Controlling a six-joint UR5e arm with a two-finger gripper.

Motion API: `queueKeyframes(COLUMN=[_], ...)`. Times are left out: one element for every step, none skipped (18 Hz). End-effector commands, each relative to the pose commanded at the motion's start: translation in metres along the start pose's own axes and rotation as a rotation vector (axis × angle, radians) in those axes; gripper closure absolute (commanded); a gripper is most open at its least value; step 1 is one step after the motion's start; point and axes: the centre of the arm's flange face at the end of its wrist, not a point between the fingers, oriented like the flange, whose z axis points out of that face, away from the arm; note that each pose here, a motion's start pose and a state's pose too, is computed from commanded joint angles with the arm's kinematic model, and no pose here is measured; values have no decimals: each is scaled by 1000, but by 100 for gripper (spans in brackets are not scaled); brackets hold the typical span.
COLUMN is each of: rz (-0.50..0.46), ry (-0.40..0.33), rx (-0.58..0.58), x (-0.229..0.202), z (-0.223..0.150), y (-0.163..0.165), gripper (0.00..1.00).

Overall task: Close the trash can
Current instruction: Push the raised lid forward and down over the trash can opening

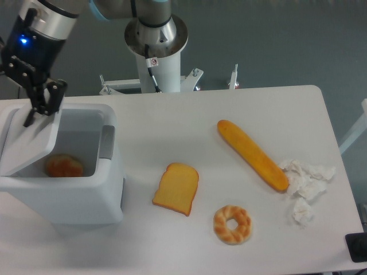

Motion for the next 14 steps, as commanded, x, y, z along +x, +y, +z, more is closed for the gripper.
queueKeyframes(rz=[2, 8, 21, 29, 34, 32, 28, 28, 27, 26, 23, 28, 34, 33], ry=[-6, -6, -5, -4, -5, -14, -19, -20, -21, -22, -22, -20, -19, -21], rx=[2, -3, -9, -13, -18, -17, -15, -15, -14, -16, -18, -21, -25, -29], x=[-5, -9, -10, -11, -13, -17, -21, -22, -22, -22, -24, -25, -26, -29], z=[-1, 0, 3, 5, 6, 5, 3, 2, 2, 2, 3, 4, 6, 7], y=[1, 4, 7, 9, 11, 11, 11, 11, 12, 12, 13, 14, 17, 19], gripper=[0, 0, 0, 0, 0, 0, 0, 0, 0, 0, 0, 0, 0, 0])
